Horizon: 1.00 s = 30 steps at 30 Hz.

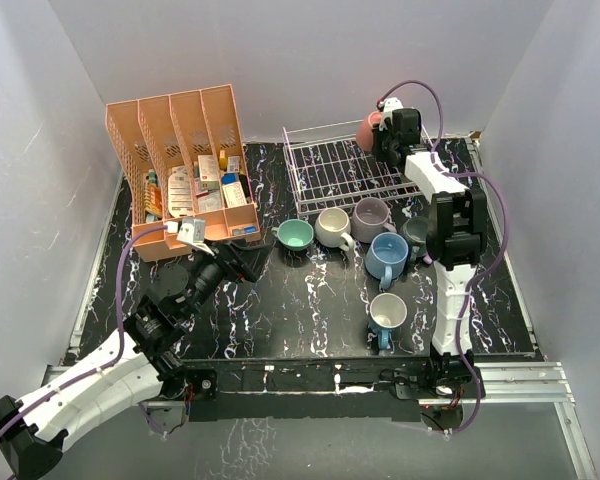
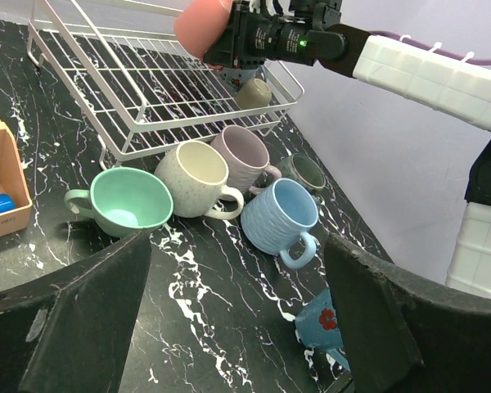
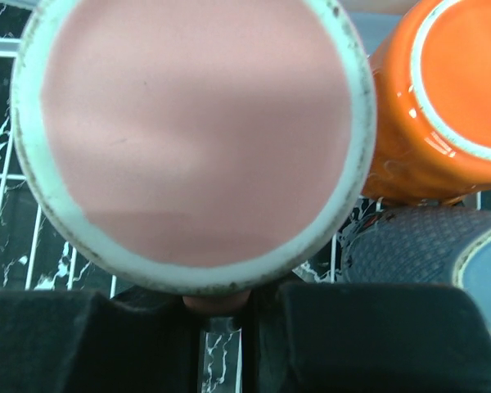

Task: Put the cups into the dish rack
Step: Turn the cup upside down in the dish rack.

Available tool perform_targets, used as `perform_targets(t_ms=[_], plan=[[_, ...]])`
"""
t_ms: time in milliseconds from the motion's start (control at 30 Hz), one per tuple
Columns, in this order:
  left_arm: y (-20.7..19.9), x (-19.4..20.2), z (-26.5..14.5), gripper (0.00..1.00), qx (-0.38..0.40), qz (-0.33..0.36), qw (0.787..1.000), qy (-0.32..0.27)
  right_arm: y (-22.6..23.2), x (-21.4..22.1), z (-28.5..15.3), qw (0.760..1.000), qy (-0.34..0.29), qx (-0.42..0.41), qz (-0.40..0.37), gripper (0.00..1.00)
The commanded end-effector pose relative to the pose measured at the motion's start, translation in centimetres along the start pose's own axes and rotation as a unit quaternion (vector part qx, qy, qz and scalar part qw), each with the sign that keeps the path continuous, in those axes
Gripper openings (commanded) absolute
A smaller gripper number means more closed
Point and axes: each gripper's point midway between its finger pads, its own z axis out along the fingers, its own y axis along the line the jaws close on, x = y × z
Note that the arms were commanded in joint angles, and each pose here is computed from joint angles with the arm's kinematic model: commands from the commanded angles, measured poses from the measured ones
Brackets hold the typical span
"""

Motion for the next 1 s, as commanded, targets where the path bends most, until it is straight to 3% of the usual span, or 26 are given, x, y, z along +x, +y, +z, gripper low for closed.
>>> perform_targets(t_ms=[0, 667, 967], plan=[[-0.6, -1.7, -0.1, 0.84, 0.003, -0.01, 1.0, -0.023, -1.6, -9.8, -1.1, 0.988, -0.146, 0.04, -0.021, 0.12], [-0.6, -1.3, 0.6, 0.84, 0.0, -0.016, 1.0, -0.014, -2.1, -8.3, 1.8, 0.988, -0.141, 0.053, -0.036, 0.16], [-0.5, -1.1, 0.6, 0.84, -0.001, -0.016, 1.0, -0.013, -2.3, -7.9, 2.0, 0.988, -0.138, 0.057, -0.041, 0.25]])
